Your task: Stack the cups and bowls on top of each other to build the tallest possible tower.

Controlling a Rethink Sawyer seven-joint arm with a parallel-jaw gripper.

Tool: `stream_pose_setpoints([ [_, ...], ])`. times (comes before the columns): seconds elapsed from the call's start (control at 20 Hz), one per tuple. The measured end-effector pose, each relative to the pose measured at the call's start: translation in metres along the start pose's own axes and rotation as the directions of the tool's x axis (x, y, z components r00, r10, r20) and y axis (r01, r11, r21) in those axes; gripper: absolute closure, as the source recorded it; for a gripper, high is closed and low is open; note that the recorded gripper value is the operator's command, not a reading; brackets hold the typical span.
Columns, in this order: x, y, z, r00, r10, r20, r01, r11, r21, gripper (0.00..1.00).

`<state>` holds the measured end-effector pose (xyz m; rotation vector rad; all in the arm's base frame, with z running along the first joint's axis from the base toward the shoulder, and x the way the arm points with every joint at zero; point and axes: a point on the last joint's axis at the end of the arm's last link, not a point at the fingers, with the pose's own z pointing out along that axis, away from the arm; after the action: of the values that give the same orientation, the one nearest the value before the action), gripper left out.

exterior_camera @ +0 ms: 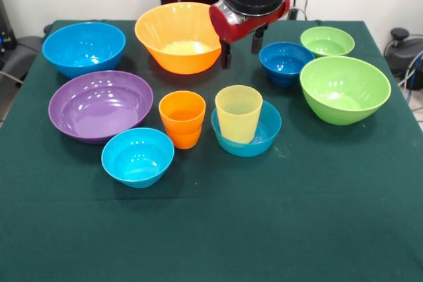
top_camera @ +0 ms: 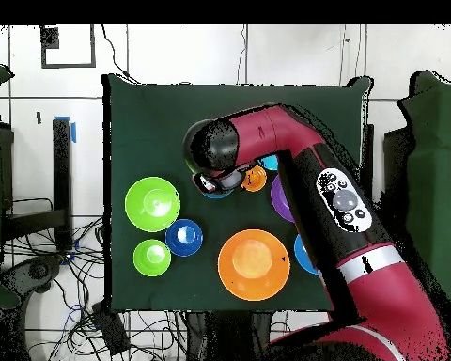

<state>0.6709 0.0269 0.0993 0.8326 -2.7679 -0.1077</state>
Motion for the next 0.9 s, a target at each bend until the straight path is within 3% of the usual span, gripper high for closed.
stream_pose_setpoints([
  [0.45, 0.01, 0.016, 0.0, 0.9995, -0.033, 0.001, 0.033, 0.9993, 0.016, 0.0],
  [0.9, 0.003, 0.038, 0.023, 0.9927, -0.075, 0.094, 0.074, 0.9971, 0.017, 0.0],
])
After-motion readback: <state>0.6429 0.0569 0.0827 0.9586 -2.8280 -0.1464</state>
